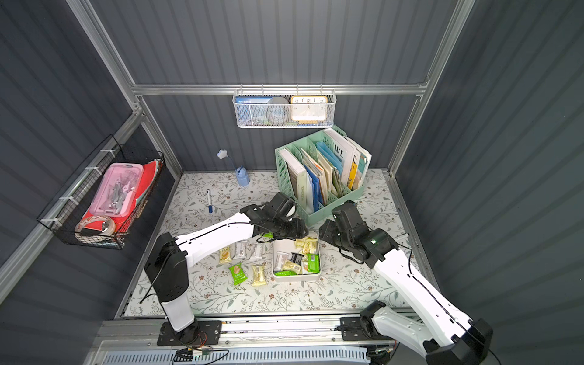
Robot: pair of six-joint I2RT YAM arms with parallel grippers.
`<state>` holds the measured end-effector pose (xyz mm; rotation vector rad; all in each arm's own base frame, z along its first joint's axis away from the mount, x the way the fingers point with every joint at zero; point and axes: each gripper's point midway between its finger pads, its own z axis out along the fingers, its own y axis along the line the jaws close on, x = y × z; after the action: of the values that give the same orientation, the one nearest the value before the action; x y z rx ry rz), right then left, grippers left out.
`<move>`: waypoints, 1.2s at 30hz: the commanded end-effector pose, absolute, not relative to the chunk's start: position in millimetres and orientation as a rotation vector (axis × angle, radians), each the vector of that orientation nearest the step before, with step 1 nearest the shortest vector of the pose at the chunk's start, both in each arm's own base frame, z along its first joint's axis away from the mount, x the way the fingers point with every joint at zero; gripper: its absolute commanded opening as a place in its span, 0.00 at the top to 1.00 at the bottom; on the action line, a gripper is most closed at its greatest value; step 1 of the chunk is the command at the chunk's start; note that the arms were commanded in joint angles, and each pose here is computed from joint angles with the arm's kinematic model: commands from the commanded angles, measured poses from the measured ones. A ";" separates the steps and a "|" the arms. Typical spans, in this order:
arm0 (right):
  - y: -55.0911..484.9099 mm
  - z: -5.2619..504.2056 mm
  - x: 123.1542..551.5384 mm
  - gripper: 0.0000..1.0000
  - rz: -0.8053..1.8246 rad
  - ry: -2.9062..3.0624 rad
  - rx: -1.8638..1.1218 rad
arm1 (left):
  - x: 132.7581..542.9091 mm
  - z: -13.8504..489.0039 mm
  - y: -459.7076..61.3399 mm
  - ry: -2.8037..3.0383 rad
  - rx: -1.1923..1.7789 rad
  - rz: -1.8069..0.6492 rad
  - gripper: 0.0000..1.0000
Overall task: Take the cookies out of the storage box
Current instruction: Pick up the cookie from the storage box.
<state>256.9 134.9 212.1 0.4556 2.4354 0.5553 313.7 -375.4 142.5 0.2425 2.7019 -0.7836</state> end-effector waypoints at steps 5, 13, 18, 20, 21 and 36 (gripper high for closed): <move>123.5 198.7 245.3 0.45 0.550 2.435 0.545 | 330.8 119.1 -396.6 2.696 0.336 -0.794 0.40; 118.2 193.9 236.0 0.45 0.536 2.457 0.569 | 328.9 99.4 -409.5 2.724 0.356 -0.863 0.42; 114.3 198.0 235.5 0.45 0.522 2.438 0.566 | 327.9 89.9 -413.0 2.741 0.362 -0.872 0.45; 112.9 199.6 235.5 0.44 0.508 2.440 0.558 | 328.1 87.3 -415.9 2.750 0.361 -0.880 0.48; 112.5 199.2 234.9 0.44 0.500 2.445 0.556 | 328.0 86.4 -416.9 2.752 0.363 -0.880 0.49; 120.2 199.5 236.9 0.44 0.533 2.467 0.551 | 322.1 76.1 -419.4 2.774 0.358 -0.897 0.76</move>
<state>236.1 119.7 193.9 0.5491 2.4702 0.5266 325.1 -415.5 80.5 0.3412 2.7665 -0.8783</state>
